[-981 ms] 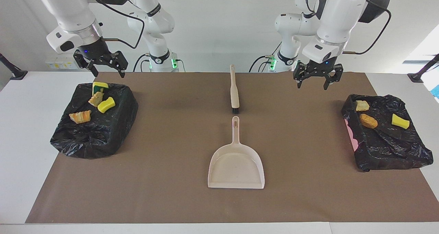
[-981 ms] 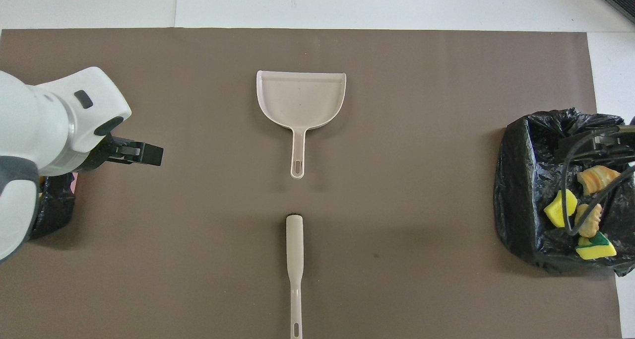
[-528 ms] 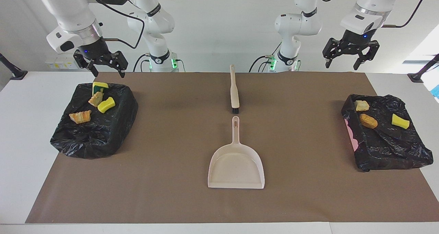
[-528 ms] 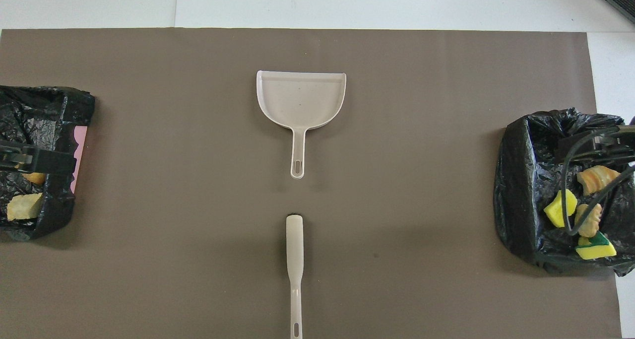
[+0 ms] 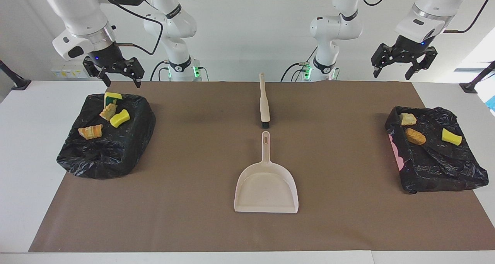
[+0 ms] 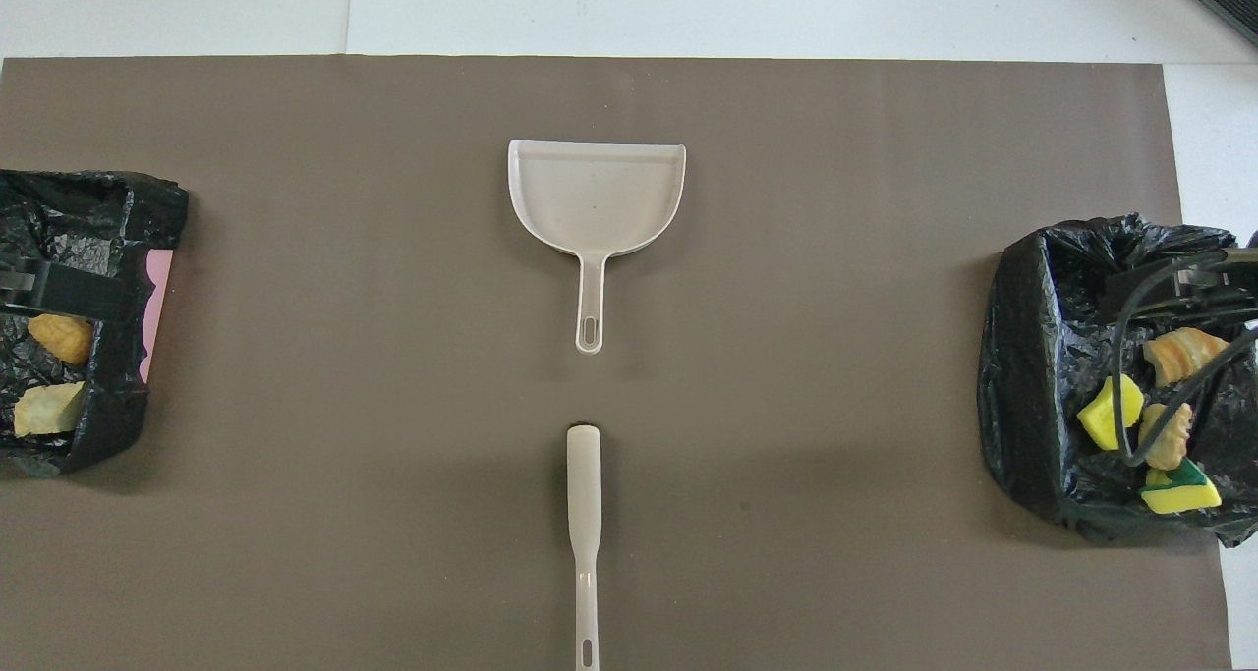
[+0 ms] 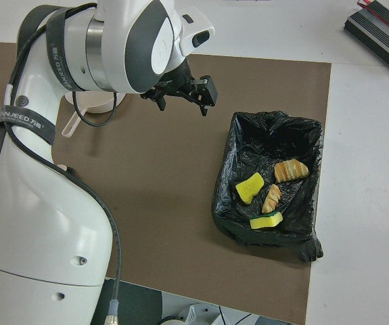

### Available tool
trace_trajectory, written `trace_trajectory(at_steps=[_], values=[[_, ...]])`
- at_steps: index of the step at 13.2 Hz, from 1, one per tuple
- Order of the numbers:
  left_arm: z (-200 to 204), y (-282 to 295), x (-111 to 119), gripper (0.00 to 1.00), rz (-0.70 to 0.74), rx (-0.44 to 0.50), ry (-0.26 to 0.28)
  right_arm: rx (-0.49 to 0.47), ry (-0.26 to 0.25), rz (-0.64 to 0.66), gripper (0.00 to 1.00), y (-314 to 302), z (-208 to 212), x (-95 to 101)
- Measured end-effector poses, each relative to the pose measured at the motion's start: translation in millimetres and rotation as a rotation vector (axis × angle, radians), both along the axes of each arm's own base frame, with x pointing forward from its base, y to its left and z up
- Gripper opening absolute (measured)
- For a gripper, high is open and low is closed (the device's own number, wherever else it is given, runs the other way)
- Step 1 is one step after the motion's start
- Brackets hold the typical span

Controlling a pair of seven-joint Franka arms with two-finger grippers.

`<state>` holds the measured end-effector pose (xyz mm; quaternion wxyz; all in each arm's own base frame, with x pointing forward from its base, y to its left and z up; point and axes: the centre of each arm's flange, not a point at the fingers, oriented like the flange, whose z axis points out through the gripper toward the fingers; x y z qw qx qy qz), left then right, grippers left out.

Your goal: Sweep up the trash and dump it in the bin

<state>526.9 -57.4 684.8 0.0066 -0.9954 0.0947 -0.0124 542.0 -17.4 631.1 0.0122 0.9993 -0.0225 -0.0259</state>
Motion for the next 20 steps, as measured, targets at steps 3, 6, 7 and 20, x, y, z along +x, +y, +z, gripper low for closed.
trace_trajectory(at_steps=[3,6,7,20], values=[[3.4,-4.3,-2.9,1.0,-0.007,-0.001,-0.005,0.0,0.0,0.0,1.0,0.0,0.2,-0.1],[3.5,-4.9,-3.3,1.0,-0.008,-0.001,-0.005,0.0,0.0,0.0,1.0,0.0,0.2,-0.1],[3.5,-4.9,-3.3,1.0,-0.008,-0.001,-0.005,0.0,0.0,0.0,1.0,0.0,0.3,-0.1],[2.0,-5.8,-5.0,1.0,-0.009,-0.004,0.006,0.0,-0.001,0.0,1.0,0.0,0.3,-0.2]])
